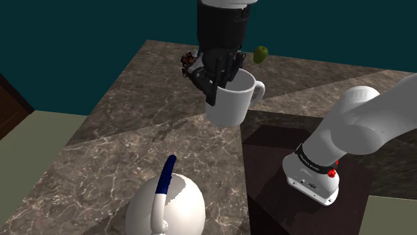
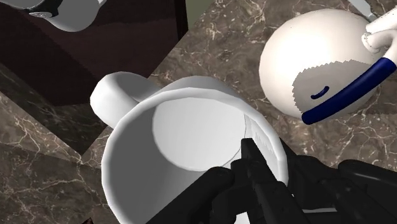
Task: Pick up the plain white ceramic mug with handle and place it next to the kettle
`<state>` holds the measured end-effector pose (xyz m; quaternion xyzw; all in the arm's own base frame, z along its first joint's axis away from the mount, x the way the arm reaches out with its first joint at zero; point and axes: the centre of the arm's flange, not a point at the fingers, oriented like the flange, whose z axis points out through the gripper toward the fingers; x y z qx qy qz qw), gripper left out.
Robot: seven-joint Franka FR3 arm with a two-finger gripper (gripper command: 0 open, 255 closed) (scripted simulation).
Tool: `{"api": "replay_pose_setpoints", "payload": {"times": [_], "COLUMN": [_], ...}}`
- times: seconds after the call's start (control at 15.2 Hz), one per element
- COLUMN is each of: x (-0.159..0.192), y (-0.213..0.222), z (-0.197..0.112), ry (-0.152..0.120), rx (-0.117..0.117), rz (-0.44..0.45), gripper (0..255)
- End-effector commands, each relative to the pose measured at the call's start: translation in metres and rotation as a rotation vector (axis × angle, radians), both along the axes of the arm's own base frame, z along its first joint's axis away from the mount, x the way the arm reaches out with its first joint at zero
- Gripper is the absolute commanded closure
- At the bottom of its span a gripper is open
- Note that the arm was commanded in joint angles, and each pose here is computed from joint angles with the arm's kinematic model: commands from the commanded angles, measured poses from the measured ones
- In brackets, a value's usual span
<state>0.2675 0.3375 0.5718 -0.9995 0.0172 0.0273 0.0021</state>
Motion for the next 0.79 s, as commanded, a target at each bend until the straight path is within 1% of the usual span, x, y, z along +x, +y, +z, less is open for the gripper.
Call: {"api": "replay_pose_setpoints", "payload": {"times": [0.0,0.73], "x": [0.000,0.000], "y": [0.000,0.000], "z": [-0.011,-0.069], "ry": [-0.001,-0.001], "rx": [0.000,0.000], "rz": [0.000,0.000], "gripper": [255,255]}}
